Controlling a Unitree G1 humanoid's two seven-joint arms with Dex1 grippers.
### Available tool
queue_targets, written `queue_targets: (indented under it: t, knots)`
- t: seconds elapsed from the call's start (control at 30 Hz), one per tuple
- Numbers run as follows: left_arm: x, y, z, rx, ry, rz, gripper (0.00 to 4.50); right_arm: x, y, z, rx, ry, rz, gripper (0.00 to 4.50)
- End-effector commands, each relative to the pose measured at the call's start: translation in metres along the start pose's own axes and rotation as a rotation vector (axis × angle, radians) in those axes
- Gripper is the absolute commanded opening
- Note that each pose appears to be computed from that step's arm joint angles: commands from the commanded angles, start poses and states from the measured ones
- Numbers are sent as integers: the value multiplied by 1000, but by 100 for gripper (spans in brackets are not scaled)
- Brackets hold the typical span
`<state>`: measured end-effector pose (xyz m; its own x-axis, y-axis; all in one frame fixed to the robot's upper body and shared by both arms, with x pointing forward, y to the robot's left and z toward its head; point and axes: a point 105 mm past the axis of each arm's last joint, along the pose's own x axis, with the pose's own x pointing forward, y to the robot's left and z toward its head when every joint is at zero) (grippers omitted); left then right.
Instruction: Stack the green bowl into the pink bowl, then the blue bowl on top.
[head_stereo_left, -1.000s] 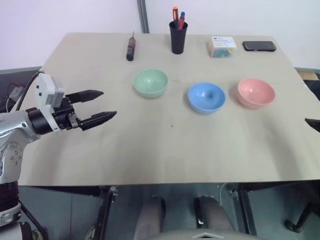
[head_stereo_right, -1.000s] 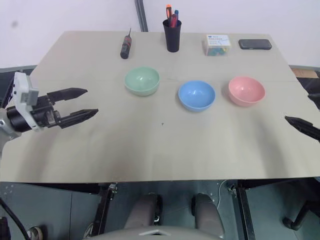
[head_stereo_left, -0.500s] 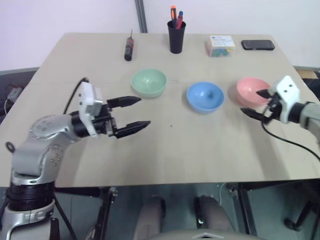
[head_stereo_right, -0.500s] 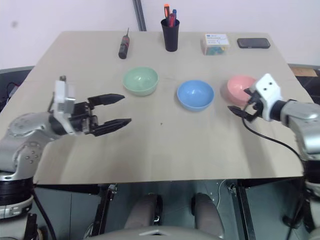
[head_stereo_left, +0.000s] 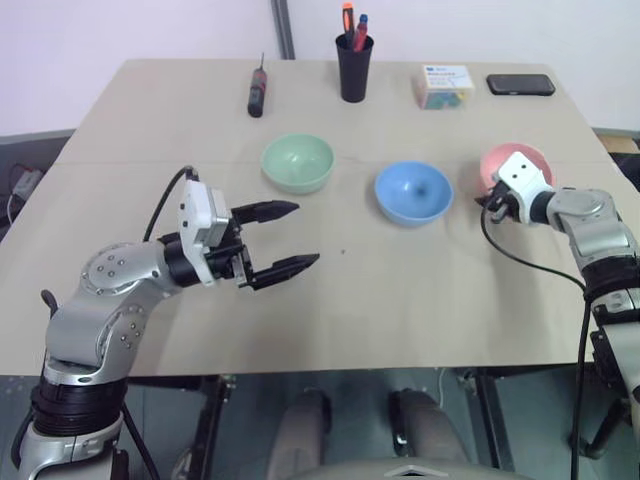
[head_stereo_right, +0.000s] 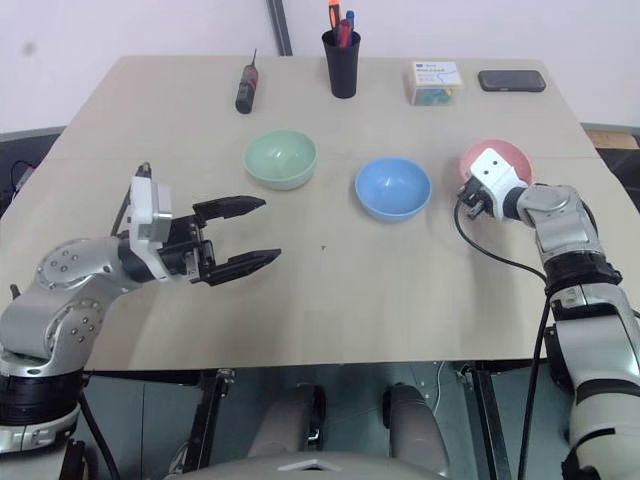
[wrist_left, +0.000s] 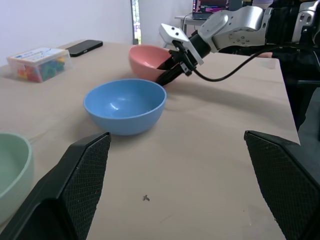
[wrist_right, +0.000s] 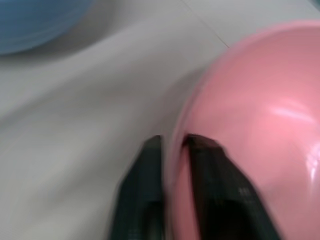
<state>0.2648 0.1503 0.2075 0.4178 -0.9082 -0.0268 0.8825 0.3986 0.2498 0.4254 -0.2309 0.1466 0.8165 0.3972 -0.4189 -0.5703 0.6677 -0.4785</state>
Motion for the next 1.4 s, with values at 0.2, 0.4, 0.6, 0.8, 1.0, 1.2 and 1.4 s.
queue_targets:
  t: [0.2, 0.4, 0.6, 0.8, 1.0, 1.2, 1.4]
  knots:
    - [-1, -1, 11, 56, -22, 10, 450, -36, -13, 25, -71, -104, -21, 8]
    - [-2, 3, 7, 55, -16, 15, 450, -114, 53, 20, -119, -26, 256, 8]
    - [1, 9, 5, 60, -22, 10, 450, -137, 131, 38, -113, -46, 400, 8]
    - [5, 9, 4, 58, -27, -31, 450, -89, 174, 47, -149, -115, 419, 8]
    - [4, 9, 3, 67, -29, -24, 450, -58, 176, 24, -153, -44, 361, 8]
    - [2, 6, 3, 68, -28, -17, 450, -40, 157, 22, -163, -55, 259, 275]
    - [3, 6, 5, 73, -31, -17, 450, -39, 141, 26, -212, -58, 259, 439]
